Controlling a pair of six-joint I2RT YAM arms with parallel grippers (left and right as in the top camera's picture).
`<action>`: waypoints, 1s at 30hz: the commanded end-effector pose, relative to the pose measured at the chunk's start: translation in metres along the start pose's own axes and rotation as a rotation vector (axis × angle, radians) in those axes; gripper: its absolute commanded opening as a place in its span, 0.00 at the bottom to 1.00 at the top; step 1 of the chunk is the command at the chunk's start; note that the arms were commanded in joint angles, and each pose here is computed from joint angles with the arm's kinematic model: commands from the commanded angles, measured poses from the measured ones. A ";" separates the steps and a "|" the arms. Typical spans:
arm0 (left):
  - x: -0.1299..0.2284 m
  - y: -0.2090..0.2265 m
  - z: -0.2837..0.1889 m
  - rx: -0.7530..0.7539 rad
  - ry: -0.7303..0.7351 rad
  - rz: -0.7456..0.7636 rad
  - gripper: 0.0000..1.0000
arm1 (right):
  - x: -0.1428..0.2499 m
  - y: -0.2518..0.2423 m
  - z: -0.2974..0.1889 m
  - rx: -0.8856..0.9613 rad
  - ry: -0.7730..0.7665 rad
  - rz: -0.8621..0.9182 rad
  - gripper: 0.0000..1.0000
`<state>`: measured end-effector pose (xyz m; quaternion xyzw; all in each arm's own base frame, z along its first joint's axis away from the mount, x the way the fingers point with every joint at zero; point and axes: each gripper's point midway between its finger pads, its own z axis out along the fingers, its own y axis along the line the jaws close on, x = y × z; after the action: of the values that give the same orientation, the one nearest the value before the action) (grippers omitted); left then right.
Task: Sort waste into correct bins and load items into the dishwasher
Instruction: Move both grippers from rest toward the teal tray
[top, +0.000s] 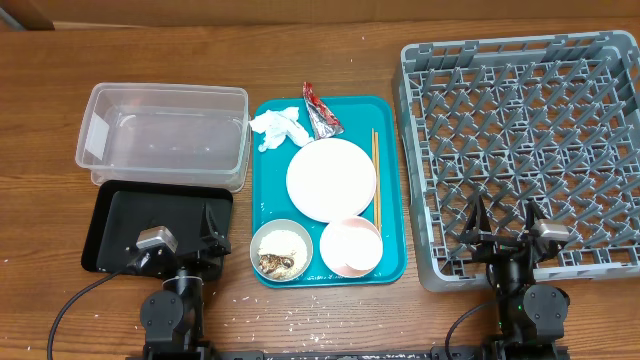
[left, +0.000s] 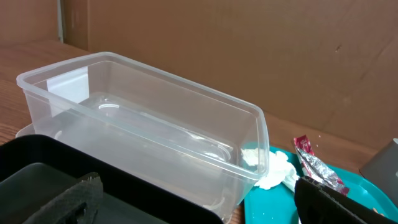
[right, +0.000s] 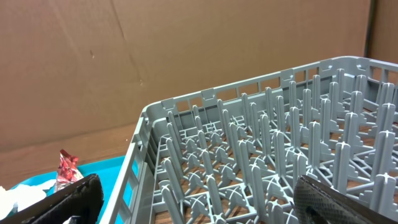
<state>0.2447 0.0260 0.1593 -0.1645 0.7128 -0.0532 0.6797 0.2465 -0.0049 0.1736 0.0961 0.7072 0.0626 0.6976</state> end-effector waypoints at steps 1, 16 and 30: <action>0.000 -0.001 0.000 0.009 -0.007 -0.008 1.00 | 0.002 -0.002 0.000 0.009 -0.003 0.001 1.00; 0.000 -0.001 0.000 0.009 -0.007 -0.008 1.00 | 0.002 -0.002 0.000 0.009 -0.003 0.001 1.00; 0.003 -0.008 0.000 0.053 0.010 -0.008 1.00 | 0.001 -0.002 0.000 0.008 -0.008 0.001 1.00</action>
<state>0.2448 0.0251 0.1593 -0.1629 0.7132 -0.0550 0.6795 0.2465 -0.0049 0.1770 0.0958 0.7024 0.0633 0.7025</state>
